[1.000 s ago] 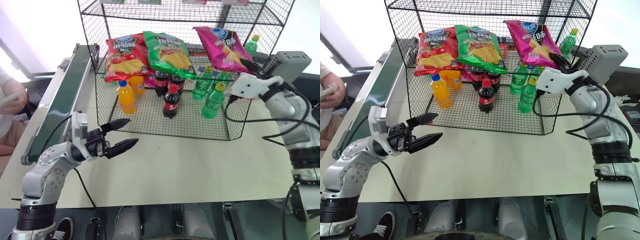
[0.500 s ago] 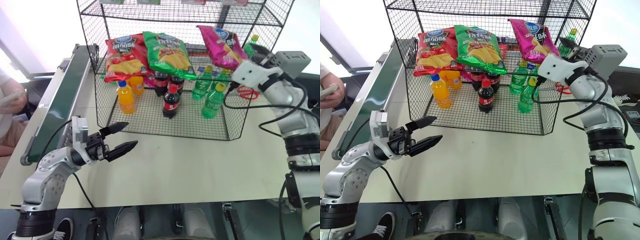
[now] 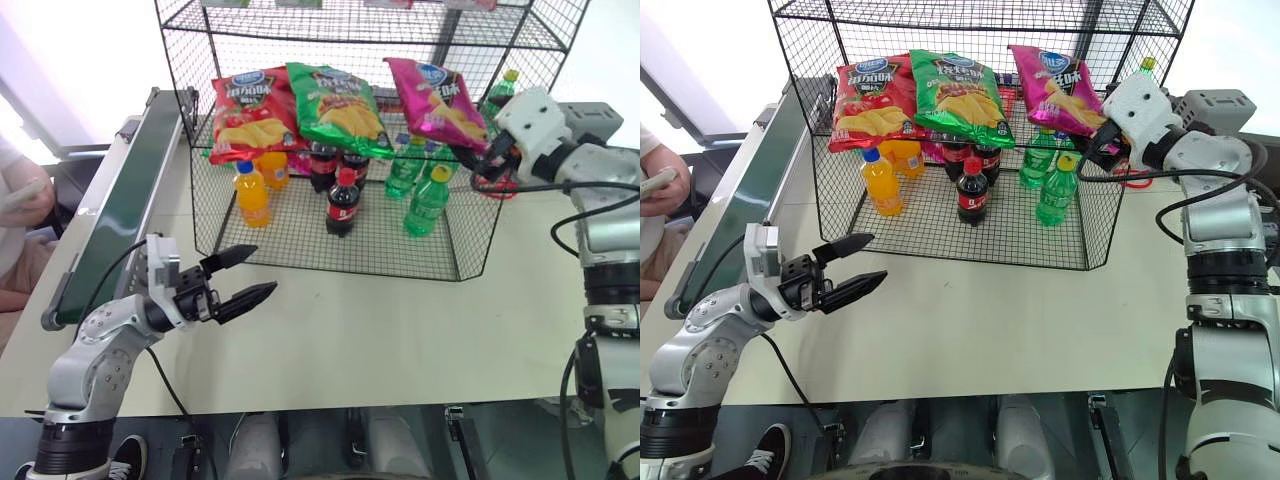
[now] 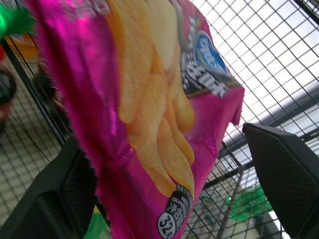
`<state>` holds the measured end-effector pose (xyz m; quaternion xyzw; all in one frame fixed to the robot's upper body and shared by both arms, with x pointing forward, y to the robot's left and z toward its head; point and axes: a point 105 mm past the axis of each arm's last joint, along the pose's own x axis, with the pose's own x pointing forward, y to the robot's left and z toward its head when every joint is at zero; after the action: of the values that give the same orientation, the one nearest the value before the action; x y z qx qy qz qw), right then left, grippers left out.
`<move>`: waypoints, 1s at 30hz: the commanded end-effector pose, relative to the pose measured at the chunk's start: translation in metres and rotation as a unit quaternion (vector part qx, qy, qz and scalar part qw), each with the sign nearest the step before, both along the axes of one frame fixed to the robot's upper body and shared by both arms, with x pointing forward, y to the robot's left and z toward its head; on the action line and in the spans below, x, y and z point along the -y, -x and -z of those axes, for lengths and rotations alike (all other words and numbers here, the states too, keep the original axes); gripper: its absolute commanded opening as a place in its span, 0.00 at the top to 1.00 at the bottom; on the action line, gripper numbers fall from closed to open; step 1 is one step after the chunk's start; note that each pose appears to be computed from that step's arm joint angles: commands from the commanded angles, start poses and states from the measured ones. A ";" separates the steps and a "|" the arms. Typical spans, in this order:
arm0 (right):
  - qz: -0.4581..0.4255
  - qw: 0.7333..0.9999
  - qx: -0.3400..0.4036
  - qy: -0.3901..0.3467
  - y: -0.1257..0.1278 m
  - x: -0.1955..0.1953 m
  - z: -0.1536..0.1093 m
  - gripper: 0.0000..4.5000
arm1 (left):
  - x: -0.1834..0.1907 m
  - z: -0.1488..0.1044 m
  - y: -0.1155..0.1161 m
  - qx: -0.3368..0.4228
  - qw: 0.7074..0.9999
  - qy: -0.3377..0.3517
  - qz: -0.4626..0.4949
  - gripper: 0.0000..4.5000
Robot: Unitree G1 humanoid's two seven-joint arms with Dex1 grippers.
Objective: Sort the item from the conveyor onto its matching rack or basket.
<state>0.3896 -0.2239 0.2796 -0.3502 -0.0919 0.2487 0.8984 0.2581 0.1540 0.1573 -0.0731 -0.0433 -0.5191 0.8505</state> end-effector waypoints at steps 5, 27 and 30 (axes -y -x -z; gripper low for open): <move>-0.079 0.997 -0.023 0.000 0.040 0.003 -0.007 0.01 | -0.004 -0.008 0.002 0.023 1.000 -0.009 -0.007 0.00; -0.219 0.924 -0.277 -0.145 0.150 -0.011 0.098 0.01 | -0.124 -0.009 0.005 0.015 0.948 -0.204 -0.244 0.00; -0.220 0.928 -0.263 -0.148 0.143 -0.013 0.096 0.01 | -0.131 -0.001 0.008 -0.007 0.945 -0.210 -0.252 0.00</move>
<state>0.2439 -0.2120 0.1761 -0.0932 0.0571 0.5077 0.8546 0.2515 0.2781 0.1495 0.1000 0.0622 -0.2979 0.9473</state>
